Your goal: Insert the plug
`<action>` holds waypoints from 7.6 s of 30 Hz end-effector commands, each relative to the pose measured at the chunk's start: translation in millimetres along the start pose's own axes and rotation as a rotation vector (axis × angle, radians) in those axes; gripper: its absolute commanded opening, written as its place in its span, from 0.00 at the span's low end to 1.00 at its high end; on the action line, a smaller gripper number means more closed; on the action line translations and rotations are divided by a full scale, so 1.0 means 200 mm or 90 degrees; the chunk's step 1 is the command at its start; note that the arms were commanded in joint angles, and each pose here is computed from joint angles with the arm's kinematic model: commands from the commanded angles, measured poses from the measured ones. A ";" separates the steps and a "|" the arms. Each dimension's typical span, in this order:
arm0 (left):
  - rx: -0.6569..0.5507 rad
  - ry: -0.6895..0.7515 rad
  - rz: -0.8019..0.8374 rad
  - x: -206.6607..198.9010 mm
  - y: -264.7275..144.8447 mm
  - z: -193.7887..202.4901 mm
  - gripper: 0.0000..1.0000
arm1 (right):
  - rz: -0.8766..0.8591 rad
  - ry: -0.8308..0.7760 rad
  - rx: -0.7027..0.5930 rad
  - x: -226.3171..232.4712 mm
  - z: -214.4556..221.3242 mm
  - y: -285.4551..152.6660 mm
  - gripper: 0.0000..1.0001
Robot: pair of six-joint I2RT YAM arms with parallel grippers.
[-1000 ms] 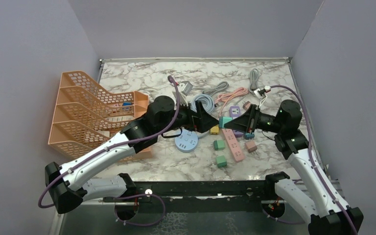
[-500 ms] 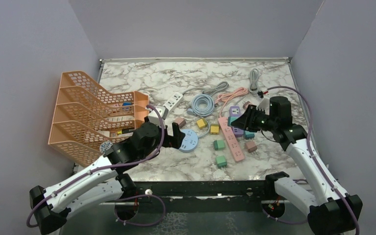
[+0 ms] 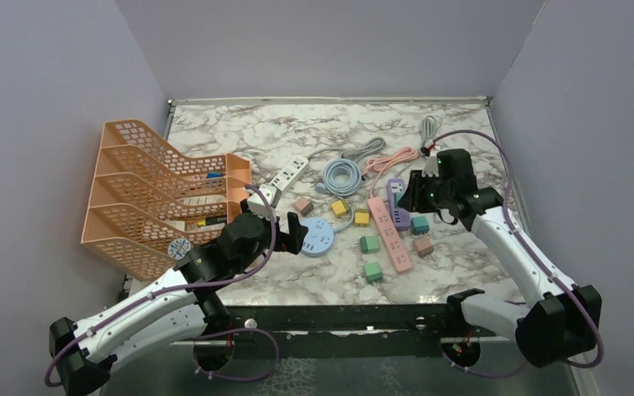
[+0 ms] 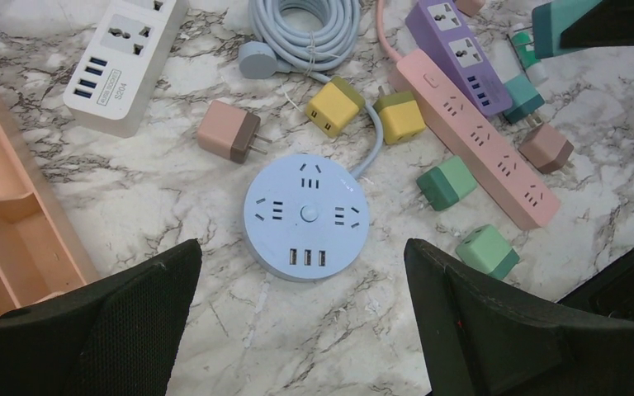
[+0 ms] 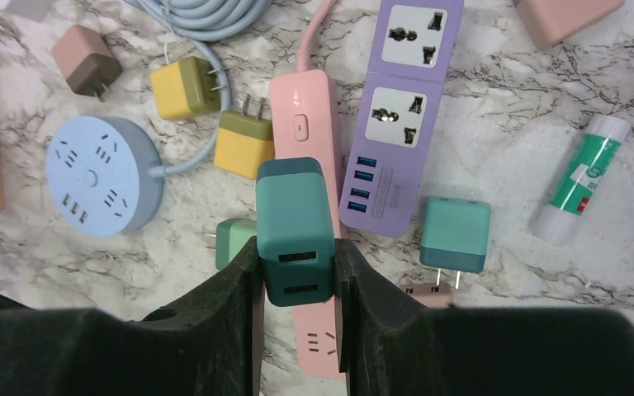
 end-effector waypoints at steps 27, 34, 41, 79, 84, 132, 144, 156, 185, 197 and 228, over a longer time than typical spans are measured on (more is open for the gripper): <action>0.001 0.038 0.024 -0.04 0.01 -0.05 0.95 | 0.272 -0.031 0.108 -0.25 -0.26 0.48 0.01; 0.001 0.034 0.018 -0.03 0.02 -0.04 0.95 | 0.300 -0.042 0.142 -0.29 -0.24 0.48 0.01; 0.001 0.034 0.011 -0.02 0.02 -0.05 0.95 | 0.313 -0.044 0.162 -0.30 -0.22 0.47 0.01; -0.008 0.032 -0.012 0.01 0.01 -0.06 0.95 | 0.369 -0.018 0.298 -0.49 0.10 0.75 0.01; -0.005 0.033 -0.017 0.02 0.01 -0.05 0.95 | 0.371 0.000 0.301 -0.50 0.14 0.78 0.01; 0.027 0.021 0.070 -0.11 0.04 0.01 0.93 | 0.416 0.134 0.086 -0.55 0.25 0.29 0.59; 0.037 0.022 0.070 -0.12 0.06 0.02 0.93 | 0.405 0.159 0.112 -0.62 0.27 0.36 0.62; 0.053 0.009 0.085 -0.14 0.06 0.04 0.93 | 0.350 0.184 0.082 -0.56 0.23 0.33 0.23; -0.051 -0.211 0.236 -0.76 0.45 -0.32 0.78 | -0.146 0.639 0.007 0.23 0.11 -0.19 0.21; -0.082 -0.215 0.286 -1.07 0.59 -0.40 0.78 | -0.118 0.710 0.003 0.24 0.08 -0.25 0.25; -0.015 -0.222 0.327 -1.03 0.55 -0.31 0.00 | -0.263 0.255 -0.064 0.44 -0.07 -0.47 0.84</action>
Point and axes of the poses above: each gripper's point midway between its finger pads, its own y axis out along the fingers, its own x axis along the line the jaws close on, z = x × y, the point moved 1 cm from there along -y, back along the fingers, and after that the axes turned 10 degrees about y, right-handed, at the moved point
